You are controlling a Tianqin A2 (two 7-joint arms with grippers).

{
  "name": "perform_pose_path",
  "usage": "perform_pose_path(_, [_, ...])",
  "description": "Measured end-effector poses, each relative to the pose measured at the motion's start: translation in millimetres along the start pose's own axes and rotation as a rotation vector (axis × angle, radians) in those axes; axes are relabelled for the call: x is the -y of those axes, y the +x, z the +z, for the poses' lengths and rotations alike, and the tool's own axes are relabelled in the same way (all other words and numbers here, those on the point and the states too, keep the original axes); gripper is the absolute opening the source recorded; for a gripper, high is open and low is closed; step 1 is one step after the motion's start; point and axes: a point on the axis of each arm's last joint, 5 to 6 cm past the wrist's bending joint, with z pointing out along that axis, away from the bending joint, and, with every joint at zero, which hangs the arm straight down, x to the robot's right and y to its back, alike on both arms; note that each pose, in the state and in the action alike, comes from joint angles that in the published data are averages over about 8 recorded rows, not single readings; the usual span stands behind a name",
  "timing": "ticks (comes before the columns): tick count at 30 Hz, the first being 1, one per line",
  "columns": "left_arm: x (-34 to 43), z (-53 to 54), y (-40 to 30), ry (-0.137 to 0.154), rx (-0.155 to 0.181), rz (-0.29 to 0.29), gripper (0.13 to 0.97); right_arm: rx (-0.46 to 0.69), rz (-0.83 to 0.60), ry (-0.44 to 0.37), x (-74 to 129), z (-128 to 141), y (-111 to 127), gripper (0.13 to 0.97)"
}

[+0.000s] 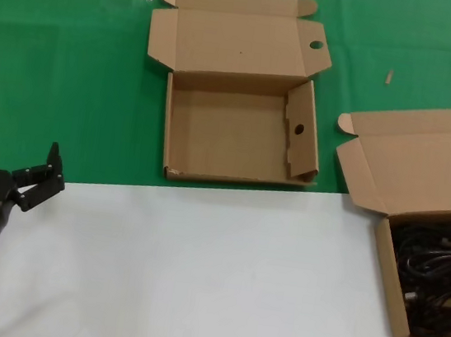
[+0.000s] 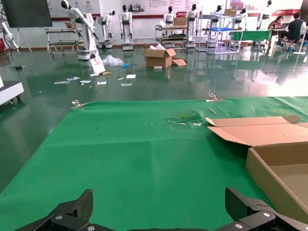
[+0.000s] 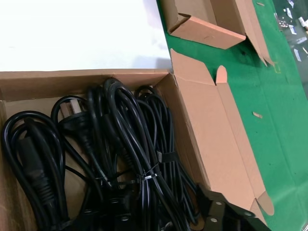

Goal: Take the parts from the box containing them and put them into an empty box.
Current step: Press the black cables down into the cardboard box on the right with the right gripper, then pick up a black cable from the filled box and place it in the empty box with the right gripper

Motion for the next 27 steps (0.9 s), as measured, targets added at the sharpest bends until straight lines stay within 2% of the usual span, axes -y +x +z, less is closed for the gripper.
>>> perform_pose_path(6, [0.0,0.0,0.0,0.000,0.000,0.000,0.966,0.003,0.001,0.002,1,-3,-1,0.424])
perform_pose_path(7, [0.0,0.0,0.0,0.000,0.000,0.000,0.966,0.003,0.002,0.003,2,-3,-1,0.424])
perform_pose_path(15, [0.0,0.0,0.0,0.000,0.000,0.000,0.966,0.002,0.004,0.007,4,-9,-2,0.268])
perform_pose_path(22, [0.0,0.0,0.0,0.000,0.000,0.000,0.966,-0.036,0.009,0.042,17,-20,11,0.250])
perform_pose_path(27, [0.0,0.0,0.0,0.000,0.000,0.000,0.966,-0.101,0.023,0.121,44,-25,30,0.222])
